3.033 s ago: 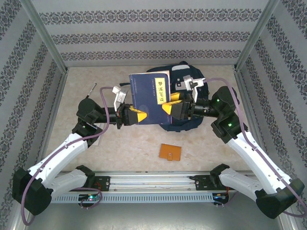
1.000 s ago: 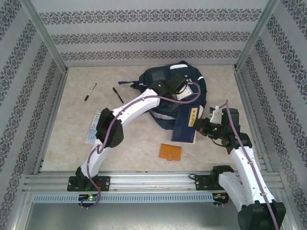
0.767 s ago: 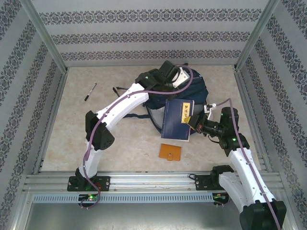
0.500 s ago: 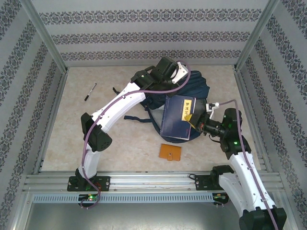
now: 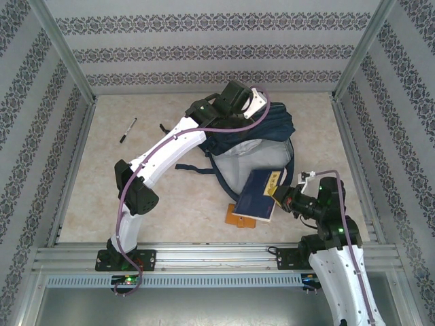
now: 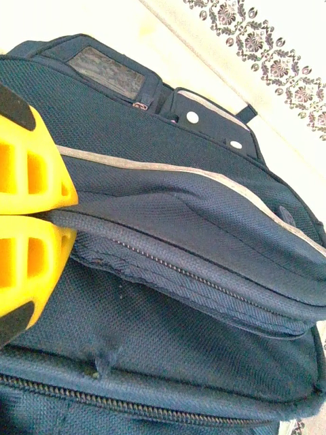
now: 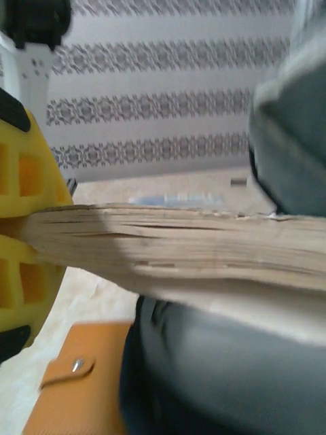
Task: Pack the student bag
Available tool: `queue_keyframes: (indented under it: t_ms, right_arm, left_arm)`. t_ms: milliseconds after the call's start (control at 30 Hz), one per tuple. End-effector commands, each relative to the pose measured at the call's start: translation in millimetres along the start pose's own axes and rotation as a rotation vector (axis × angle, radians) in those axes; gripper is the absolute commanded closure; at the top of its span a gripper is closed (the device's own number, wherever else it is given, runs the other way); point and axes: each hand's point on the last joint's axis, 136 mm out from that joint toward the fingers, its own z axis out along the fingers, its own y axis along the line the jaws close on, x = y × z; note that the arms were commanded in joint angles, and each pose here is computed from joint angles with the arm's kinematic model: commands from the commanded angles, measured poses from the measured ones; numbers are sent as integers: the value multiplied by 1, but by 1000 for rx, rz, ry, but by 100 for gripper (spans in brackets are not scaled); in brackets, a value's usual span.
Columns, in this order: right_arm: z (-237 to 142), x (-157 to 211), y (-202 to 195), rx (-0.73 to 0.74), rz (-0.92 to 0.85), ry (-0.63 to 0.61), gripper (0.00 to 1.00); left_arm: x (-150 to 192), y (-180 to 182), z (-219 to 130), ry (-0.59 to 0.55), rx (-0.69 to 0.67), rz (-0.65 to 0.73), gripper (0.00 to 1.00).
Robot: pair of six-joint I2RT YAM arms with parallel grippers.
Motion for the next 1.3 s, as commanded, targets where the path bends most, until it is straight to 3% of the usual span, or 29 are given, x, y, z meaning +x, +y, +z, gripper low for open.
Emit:
queue_keyframes:
  t_ms: [0,267,433,633,800,1133,1267]
  right_arm:
    - [4,-10,-3,20,6,-26,100]
    - [30,-68,44,-81,-33,-89,100]
    - [54,-107,38,-89,41,-165,100]
    - [74,-169,29,-44,43,-374,100]
    - [74,-216,11,16,167,-616,100]
    - [125,-226,10,59,199,-856,100]
    - [171,-232,11,-55,239,-812,100]
  left_arm:
    - [-52,1,-36,-203,9,-16,100]
    - [-52,-11,-45,-204,88,-68,100]
    - [-57,-26,-49,-201,191,-151,100]
    - [-59,-27,-53,-181,210,-280,100]
    - [-68,-35,-53,-203,269,-356,100]
    - [-75,-40,-44,-226,312,-385,100]
    - [-73,-39,-42,-220,305,-370,100]
